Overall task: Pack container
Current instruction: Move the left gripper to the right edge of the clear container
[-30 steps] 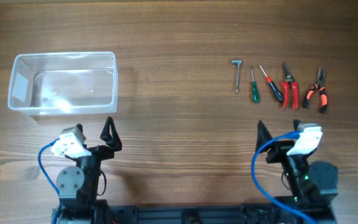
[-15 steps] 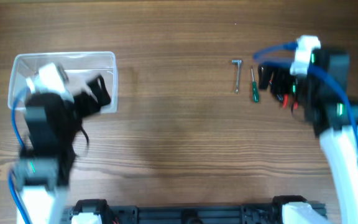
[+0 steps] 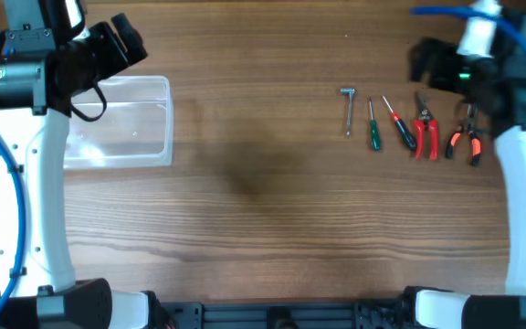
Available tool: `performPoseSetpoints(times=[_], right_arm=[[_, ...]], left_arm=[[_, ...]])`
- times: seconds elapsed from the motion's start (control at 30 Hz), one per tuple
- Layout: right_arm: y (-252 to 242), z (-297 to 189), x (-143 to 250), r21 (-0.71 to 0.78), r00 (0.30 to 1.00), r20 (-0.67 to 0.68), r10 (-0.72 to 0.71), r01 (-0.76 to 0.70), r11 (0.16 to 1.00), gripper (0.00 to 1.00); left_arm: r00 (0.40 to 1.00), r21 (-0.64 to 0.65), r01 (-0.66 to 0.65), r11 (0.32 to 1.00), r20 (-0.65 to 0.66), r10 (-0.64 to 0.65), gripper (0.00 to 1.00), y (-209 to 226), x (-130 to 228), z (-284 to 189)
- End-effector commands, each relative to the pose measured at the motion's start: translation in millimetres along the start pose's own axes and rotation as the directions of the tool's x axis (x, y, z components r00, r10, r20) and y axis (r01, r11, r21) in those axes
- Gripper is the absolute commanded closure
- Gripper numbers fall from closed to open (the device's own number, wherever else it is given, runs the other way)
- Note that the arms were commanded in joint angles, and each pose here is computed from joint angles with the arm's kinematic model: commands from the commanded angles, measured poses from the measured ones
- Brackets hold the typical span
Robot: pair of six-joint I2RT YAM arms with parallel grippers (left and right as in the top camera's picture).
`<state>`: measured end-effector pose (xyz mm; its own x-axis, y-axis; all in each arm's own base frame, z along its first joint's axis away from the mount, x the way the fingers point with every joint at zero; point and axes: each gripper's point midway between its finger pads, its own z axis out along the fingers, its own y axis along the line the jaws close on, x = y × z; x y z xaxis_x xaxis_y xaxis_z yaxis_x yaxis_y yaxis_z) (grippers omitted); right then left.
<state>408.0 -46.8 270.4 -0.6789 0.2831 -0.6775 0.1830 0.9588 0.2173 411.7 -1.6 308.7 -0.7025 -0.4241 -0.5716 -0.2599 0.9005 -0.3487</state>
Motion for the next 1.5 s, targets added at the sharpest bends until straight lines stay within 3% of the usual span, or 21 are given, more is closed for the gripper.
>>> performPoseSetpoints(times=[0.0,0.1,0.2,0.33,0.47,0.6,0.97,1.37,1.47], right_arm=[[-49,0,-2,0.024,0.987,-0.023,0.158,-0.158,0.987,0.00],[-72,8,12,0.046,0.971,-0.082,0.225,-0.222,0.974,0.00],[-80,20,25,0.068,0.957,-0.142,0.253,-0.246,0.967,0.00],[-85,35,37,0.081,0.943,-0.195,0.269,-0.258,0.963,0.00],[-87,43,42,0.091,0.931,-0.215,0.295,-0.282,0.955,0.00],[-88,44,43,0.091,0.931,-0.219,0.292,-0.278,0.956,0.00],[-90,45,41,0.099,0.936,-0.210,0.282,-0.267,0.959,0.00],[-98,44,42,0.140,0.938,-0.201,0.281,-0.257,0.956,0.00],[-100,44,42,0.155,0.939,-0.198,0.282,-0.254,0.955,0.00]], left_arm=[[0.981,0.092,-0.184,0.979,-0.052,0.189,0.01,-28,13,7],[0.935,0.093,-0.300,0.949,-0.167,0.312,0.02,-31,41,33],[0.894,0.004,-0.332,0.943,-0.319,0.316,0.16,-13,70,63],[0.835,-0.062,-0.370,0.927,-0.459,0.303,0.19,5,98,101],[0.801,-0.068,-0.379,0.923,-0.523,0.290,0.18,13,113,130],[0.765,-0.082,-0.379,0.922,-0.589,0.263,0.26,25,130,153],[0.681,-0.110,-0.394,0.913,-0.702,0.209,0.22,51,167,196],[0.681,-0.112,-0.395,0.912,-0.702,0.209,0.94,53,170,204],[0.681,-0.112,-0.395,0.912,-0.702,0.209,0.96,53,170,204]])
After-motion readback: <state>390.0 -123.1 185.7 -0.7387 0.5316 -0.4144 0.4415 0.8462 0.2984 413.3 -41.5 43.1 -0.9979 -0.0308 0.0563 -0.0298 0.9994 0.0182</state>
